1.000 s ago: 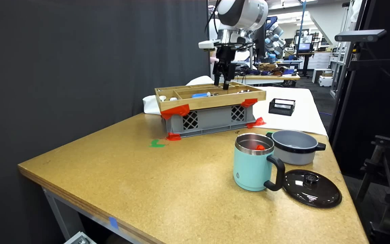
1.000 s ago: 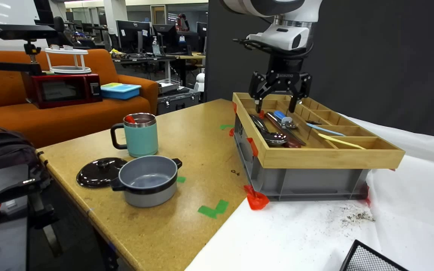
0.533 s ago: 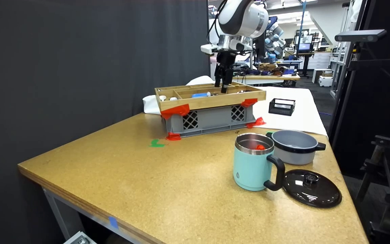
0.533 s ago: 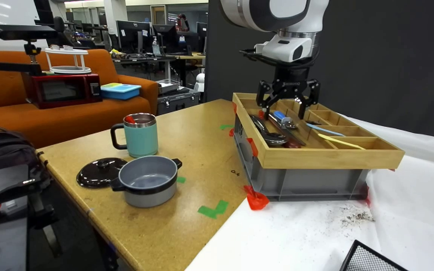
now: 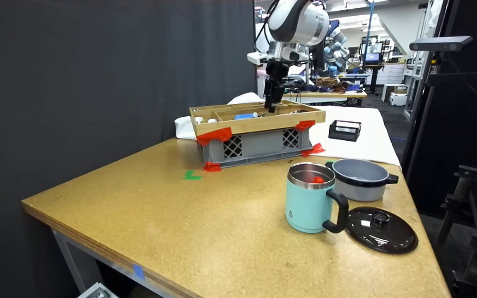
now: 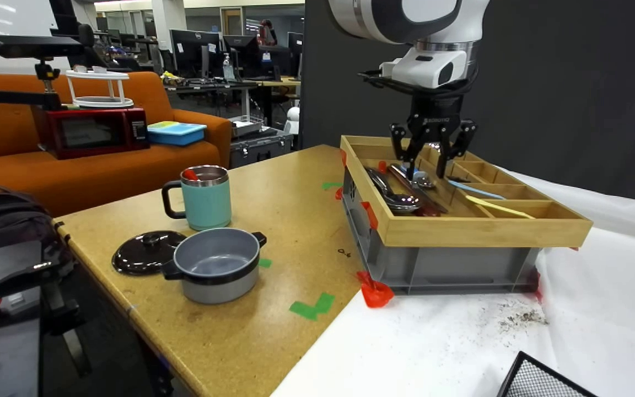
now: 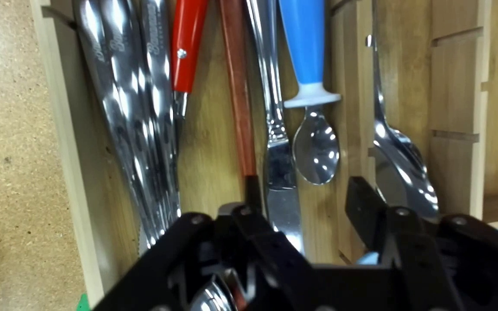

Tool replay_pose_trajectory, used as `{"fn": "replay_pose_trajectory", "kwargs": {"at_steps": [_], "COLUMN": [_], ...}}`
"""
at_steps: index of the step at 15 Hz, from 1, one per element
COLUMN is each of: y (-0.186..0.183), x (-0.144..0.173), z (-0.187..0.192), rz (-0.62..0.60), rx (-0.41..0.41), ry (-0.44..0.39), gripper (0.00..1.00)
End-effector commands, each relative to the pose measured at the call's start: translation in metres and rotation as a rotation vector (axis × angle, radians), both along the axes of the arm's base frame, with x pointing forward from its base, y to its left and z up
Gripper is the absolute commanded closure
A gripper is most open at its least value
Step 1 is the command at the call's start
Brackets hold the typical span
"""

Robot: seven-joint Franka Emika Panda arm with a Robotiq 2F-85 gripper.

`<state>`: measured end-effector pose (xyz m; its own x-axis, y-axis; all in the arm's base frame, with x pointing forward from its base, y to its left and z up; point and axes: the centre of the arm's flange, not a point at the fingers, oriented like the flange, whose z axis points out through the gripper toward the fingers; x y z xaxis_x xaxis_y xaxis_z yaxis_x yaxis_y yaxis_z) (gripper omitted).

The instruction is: Remove the spoon from the box and put it on the table

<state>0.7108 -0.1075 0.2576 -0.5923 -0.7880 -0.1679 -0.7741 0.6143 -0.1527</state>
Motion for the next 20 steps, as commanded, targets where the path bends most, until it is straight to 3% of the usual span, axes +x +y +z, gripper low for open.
{"fn": "replay_pose_trajectory", "kwargs": {"at_steps": [1,5,7,8,9,13,14,18,20], "y": [0.002,0.009,0.010,0.010,0.010,0.008,0.008,0.008,0.010], "x": [-0.010,-0.024,-0.029,-0.032,-0.034,-0.045,-0.046,-0.040,-0.037], "z": [-0.005,0.003,0.007,0.007,0.008,-0.002,-0.005,-0.009,-0.009], "rz": [-0.005,0.007,0.006,0.005,0.003,-0.004,-0.004,-0.005,-0.003], "rx": [-0.003,-0.007,-0.007,-0.006,-0.005,0.005,0.006,0.000,-0.003], "ry": [0.014,-0.002,-0.007,-0.004,0.000,0.030,0.036,0.029,0.027], "gripper": [0.31,0.06,0.00,0.06,0.29,0.47,0.48,0.31,0.38]}}
